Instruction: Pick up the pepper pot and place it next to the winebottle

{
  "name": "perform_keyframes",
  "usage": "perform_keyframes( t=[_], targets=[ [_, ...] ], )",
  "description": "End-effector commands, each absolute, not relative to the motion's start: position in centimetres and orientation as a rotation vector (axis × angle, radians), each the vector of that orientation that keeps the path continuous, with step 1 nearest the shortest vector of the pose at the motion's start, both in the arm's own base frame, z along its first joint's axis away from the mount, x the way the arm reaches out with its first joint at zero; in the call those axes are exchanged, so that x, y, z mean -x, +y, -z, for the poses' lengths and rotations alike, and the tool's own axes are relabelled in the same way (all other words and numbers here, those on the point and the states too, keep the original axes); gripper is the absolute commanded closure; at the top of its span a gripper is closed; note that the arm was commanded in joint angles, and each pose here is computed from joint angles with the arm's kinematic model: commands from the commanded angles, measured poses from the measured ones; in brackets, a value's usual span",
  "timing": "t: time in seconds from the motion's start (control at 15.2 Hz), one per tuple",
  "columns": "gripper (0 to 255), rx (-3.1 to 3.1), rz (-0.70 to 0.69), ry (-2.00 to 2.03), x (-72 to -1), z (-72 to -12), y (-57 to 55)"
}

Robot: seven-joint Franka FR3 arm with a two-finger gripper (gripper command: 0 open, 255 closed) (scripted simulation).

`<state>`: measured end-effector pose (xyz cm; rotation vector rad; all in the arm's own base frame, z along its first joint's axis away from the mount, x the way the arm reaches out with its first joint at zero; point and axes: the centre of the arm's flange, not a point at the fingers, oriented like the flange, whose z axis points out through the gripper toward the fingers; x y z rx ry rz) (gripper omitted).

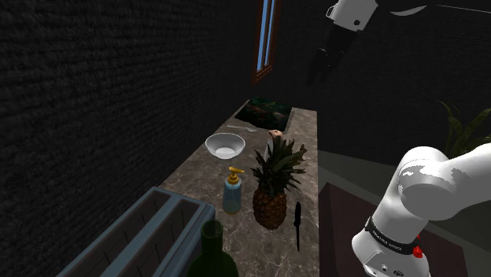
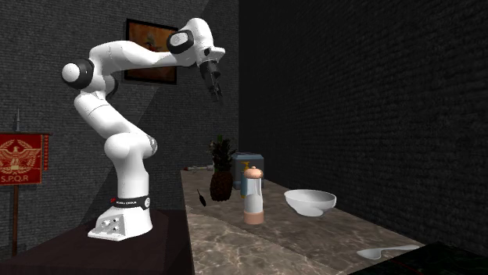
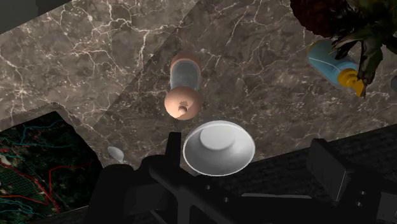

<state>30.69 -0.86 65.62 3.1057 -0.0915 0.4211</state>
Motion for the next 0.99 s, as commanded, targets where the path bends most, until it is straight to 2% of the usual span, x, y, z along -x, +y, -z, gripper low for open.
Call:
perform_keyframes(
  t=[0.0, 0.92],
  targets=[
    [0, -3.106, -0.421, -0.091, -30.7, -65.6, -0.9],
    [0, -3.187, -0.384, -0.177, -38.6, -49.4, -6.4]
  ],
)
